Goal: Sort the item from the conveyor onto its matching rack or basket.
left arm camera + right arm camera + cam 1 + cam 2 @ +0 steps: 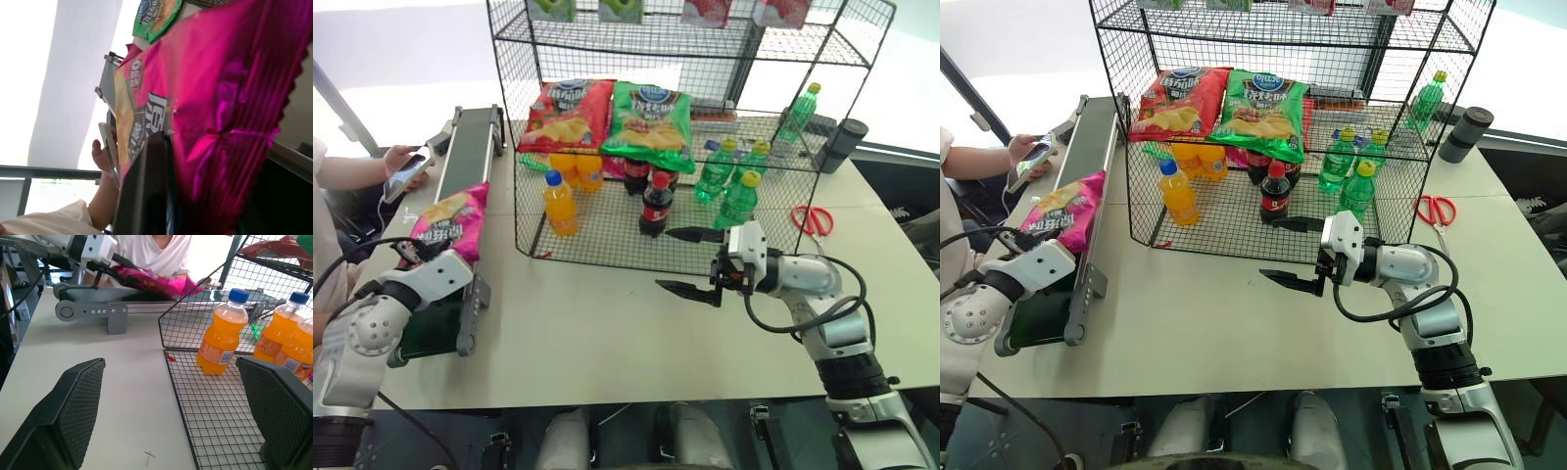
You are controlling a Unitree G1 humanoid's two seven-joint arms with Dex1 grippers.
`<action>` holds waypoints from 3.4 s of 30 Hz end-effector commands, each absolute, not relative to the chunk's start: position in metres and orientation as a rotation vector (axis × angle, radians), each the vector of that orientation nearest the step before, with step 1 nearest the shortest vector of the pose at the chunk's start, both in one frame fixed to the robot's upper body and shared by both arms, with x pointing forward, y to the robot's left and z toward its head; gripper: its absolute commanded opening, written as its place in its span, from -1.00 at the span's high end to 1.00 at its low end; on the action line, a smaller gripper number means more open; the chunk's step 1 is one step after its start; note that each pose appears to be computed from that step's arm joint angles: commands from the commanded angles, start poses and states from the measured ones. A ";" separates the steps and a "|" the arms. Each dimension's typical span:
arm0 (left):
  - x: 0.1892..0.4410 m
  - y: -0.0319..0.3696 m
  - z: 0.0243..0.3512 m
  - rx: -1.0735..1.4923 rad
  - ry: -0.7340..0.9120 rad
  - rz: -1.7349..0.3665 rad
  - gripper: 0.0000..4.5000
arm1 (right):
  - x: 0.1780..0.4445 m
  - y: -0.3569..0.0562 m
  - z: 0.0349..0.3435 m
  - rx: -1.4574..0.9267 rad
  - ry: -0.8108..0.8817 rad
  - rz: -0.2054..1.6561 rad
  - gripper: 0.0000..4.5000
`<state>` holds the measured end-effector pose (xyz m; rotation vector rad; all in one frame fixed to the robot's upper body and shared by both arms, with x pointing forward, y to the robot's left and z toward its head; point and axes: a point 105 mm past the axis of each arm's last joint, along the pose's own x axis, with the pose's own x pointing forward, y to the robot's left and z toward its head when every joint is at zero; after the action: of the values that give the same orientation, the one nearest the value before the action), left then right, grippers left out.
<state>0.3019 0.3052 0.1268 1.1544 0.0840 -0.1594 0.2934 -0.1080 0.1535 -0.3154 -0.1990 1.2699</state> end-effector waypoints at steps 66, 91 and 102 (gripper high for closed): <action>0.250 0.156 0.264 -0.541 -0.077 -1.240 1.00 | 0.245 -0.070 0.180 0.429 0.285 1.584 0.25; 0.275 0.142 0.199 -0.303 -0.059 -1.135 -0.96 | 0.251 -0.199 0.248 -0.283 -0.351 0.793 1.00; 0.298 0.111 0.207 -0.199 -0.202 -1.134 -0.96 | 0.299 -0.254 0.270 -0.933 -0.471 0.215 1.00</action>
<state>0.2991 0.1128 0.2004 -0.2346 -0.1623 -1.1239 0.2964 -0.2466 0.2537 -0.7965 -0.4221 0.3205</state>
